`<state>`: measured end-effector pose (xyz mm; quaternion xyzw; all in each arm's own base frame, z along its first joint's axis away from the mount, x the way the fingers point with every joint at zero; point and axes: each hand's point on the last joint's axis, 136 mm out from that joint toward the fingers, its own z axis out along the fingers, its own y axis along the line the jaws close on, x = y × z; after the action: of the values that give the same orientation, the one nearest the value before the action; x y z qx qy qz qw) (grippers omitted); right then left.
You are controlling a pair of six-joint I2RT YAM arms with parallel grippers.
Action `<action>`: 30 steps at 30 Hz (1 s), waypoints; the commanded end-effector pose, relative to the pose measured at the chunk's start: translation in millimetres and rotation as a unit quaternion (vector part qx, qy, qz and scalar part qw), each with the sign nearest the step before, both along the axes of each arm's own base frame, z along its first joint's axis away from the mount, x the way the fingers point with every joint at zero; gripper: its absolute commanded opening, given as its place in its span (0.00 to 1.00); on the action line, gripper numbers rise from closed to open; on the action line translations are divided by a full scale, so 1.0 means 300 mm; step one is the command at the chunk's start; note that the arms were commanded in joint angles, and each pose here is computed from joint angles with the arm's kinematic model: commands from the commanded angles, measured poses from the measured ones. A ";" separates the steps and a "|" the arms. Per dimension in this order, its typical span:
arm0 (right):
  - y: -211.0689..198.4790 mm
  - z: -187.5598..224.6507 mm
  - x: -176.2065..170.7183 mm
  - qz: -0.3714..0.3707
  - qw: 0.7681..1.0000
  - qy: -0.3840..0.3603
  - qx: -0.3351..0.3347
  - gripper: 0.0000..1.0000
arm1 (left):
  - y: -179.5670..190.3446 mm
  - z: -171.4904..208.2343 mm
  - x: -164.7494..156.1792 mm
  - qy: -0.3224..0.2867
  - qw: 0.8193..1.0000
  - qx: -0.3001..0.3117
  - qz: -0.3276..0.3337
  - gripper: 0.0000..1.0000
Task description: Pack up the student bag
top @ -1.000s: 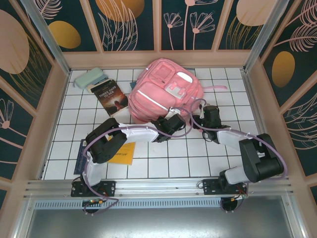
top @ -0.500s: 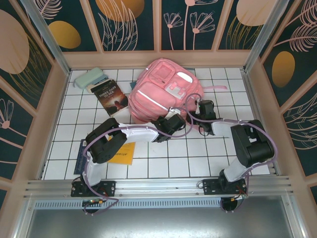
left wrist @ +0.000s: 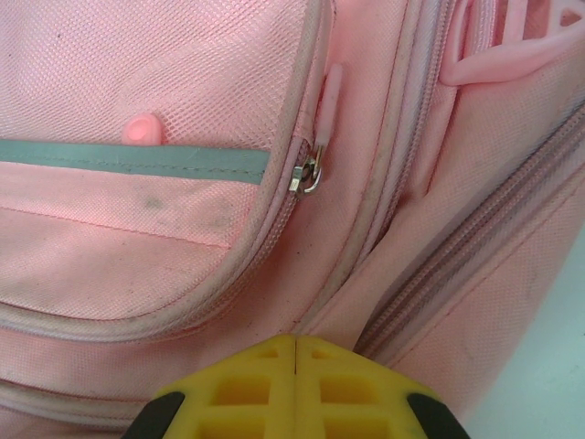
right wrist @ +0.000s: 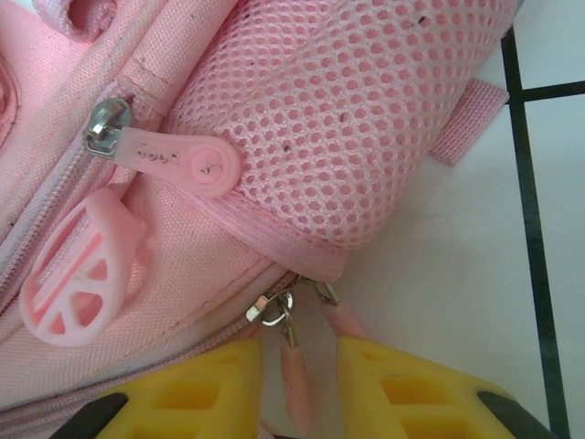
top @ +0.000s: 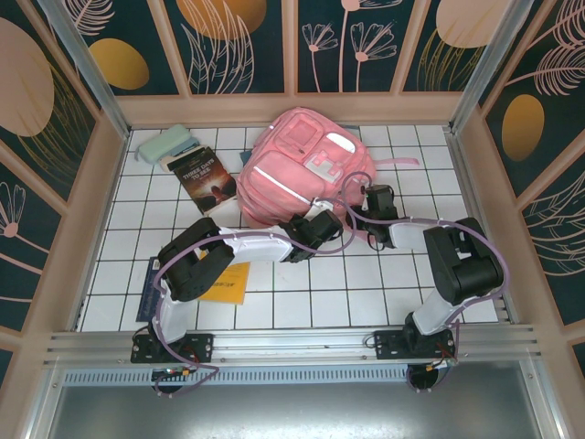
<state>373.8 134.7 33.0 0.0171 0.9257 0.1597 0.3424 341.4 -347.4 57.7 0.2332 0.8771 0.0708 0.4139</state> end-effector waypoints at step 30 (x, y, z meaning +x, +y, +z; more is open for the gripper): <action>0.060 0.073 -0.030 0.043 0.998 -0.026 -0.024 0.00 | -0.048 0.073 0.013 0.015 0.998 -0.067 -0.001 0.00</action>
<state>369.6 143.9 34.5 -0.0065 0.9297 0.1494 0.3366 339.6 -351.0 55.1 0.2301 0.8830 0.0524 0.4058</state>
